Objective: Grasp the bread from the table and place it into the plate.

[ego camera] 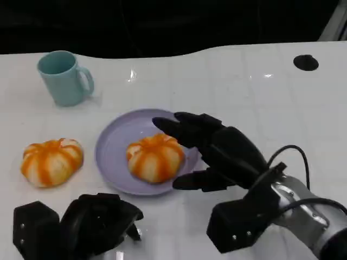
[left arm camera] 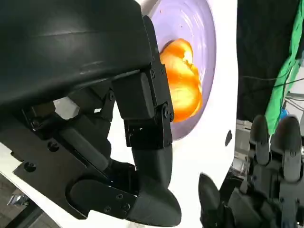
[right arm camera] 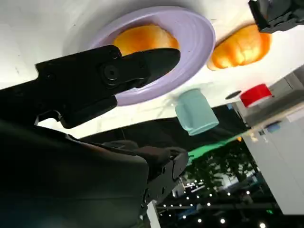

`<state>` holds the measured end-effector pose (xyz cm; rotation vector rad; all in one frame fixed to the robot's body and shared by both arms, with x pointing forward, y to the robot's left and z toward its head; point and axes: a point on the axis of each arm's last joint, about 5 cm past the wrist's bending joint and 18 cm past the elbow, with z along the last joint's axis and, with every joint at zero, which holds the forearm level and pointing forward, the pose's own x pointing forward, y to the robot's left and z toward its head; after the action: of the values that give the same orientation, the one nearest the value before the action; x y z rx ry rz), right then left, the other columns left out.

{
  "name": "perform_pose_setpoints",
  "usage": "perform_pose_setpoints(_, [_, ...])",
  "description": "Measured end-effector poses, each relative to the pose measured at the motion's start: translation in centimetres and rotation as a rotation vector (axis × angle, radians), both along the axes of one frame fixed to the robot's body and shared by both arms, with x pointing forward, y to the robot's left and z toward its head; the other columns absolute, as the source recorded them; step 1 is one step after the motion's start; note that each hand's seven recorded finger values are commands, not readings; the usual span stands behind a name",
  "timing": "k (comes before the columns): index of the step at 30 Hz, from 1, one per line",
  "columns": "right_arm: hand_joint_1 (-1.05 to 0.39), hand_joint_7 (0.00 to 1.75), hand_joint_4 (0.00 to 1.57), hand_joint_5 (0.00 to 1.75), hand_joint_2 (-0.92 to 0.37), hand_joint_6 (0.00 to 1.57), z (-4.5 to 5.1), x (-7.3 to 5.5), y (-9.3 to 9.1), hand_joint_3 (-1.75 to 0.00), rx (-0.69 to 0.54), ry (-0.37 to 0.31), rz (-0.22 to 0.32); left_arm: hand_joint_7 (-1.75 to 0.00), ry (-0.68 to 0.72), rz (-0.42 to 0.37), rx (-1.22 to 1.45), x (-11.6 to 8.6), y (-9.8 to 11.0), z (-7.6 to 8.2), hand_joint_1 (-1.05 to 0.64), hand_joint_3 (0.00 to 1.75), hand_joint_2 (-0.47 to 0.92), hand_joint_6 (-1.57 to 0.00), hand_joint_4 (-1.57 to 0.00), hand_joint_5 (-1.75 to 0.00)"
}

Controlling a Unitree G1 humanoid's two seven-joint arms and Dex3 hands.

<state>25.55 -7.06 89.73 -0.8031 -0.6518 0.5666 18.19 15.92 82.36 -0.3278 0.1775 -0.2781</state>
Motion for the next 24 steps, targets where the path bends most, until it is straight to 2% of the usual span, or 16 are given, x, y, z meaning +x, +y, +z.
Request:
perform_pose_setpoints(3, [-0.29, 0.31, 0.59, 1.04, -0.89, 0.78, -0.38, -0.6, -0.6, -0.01, 0.075, 0.011, -0.015, -0.26, 0.0, -0.001, 0.001, 0.0, 0.0, 0.0, -1.05, 0.59, 0.43, -1.57, -0.9, -1.47])
perform_pose_setpoints(4, [-0.25, 0.44, 0.66, 1.24, -0.89, 0.83, -0.5, -0.8, -0.7, -0.01, 0.107, 0.013, -0.024, -0.25, 0.001, -0.001, 0.0, 0.0, 0.0, 0.0, -1.05, 0.6, 0.43, -1.57, -0.9, -1.47])
perform_pose_setpoints(6, [-0.21, 0.8, 0.7, 1.47, -0.88, 0.79, -0.62, -1.2, -1.0, -0.05, 0.157, 0.006, -0.039, -0.25, 0.001, -0.001, 0.0, 0.0, 0.0, 0.0, -1.05, 0.61, 0.43, -1.57, -0.9, -1.47])
perform_pose_setpoints(7, [-0.2, 1.01, 0.7, 1.55, -0.79, 0.73, -0.67, -1.4, -1.1, -0.26, 0.177, 0.002, -0.047, -0.25, 0.001, -0.001, 0.0, 0.0, 0.0, 0.0, -1.05, 0.61, 0.43, -1.57, -0.9, -1.47])
perform_pose_setpoints(8, [-0.19, 1.12, 0.69, 1.59, -0.63, 0.7, -0.76, -1.5, -1.3, -0.56, 0.197, -0.001, -0.057, -0.25, 0.001, -0.001, 0.0, 0.0, 0.0, 0.0, -1.05, 0.61, 0.44, -1.57, -0.9, -1.48])
perform_pose_setpoints(10, [-0.21, 1.29, 0.68, 1.67, -0.44, 0.67, -0.9, -1.8, -1.4, -0.95, 0.218, -0.004, -0.065, -0.25, 0.0, 0.0, 0.0, 0.0, 0.0, 0.0, -1.05, 0.61, 0.44, -1.57, -0.9, -1.48])
perform_pose_setpoints(12, [-0.22, 1.41, 0.66, 1.72, -0.37, 0.63, -0.99, -2.1, -1.7, -1.08, 0.238, -0.013, -0.068, -0.26, -0.001, -0.002, 0.001, 0.0, -0.1, 0.0, -1.05, 0.6, 0.44, -1.57, -0.9, -1.48])
perform_pose_setpoints(18, [-0.27, 1.5, 0.64, 1.74, -0.36, 0.59, -1.73, -3.4, -3.5, -1.11, 0.239, -0.033, -0.089, -0.27, -0.001, -0.003, 0.004, 0.0, 0.0, 0.0, -1.05, 0.54, 0.47, -1.57, -0.89, -1.49])
perform_pose_setpoints(24, [-0.31, 1.48, 0.62, 1.71, -0.39, 0.58, -2.68, -4.9, -5.4, -1.05, 0.217, -0.009, -0.124, -0.28, -0.001, -0.004, 0.006, -0.1, 0.0, 0.0, -1.05, 0.52, 0.49, -1.57, -0.9, -1.49])
